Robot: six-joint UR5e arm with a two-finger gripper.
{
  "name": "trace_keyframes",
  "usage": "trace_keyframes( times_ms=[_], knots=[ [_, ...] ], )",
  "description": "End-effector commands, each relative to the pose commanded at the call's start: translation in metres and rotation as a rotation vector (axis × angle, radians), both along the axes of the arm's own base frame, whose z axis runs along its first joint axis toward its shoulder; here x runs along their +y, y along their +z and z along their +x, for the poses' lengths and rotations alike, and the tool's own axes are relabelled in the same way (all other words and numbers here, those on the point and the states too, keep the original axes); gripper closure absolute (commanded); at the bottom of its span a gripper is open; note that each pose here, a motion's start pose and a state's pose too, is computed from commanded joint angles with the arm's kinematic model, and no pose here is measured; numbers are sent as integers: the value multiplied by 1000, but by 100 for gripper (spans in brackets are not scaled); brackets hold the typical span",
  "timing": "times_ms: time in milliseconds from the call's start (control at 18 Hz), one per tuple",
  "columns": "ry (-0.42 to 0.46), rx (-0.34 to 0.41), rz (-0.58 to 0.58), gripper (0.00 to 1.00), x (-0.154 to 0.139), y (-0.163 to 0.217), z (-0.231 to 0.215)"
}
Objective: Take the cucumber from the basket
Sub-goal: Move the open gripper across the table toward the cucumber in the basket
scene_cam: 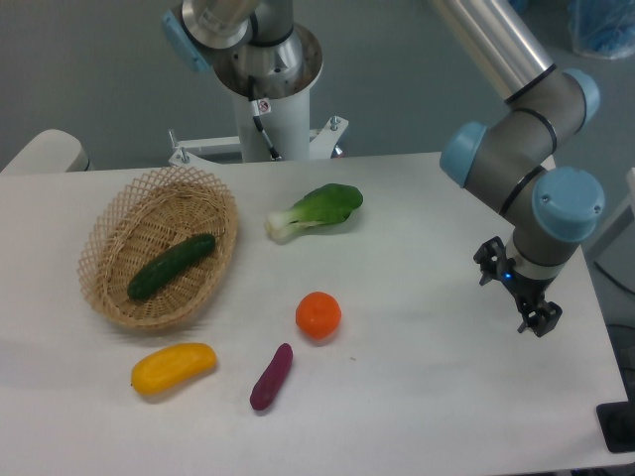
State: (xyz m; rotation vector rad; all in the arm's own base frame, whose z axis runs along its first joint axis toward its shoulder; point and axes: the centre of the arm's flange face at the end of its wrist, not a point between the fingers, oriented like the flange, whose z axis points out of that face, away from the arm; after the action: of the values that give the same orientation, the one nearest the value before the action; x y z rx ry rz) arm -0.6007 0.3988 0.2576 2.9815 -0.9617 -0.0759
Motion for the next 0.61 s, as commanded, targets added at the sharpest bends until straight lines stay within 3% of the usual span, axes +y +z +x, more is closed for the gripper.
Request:
trace_keyframes(
  times_ms=[389,611],
  knots=[
    [-14,-13,-4,0,14,-4,16],
    [-8,-31,-5,0,7,-6,28]
  ],
)
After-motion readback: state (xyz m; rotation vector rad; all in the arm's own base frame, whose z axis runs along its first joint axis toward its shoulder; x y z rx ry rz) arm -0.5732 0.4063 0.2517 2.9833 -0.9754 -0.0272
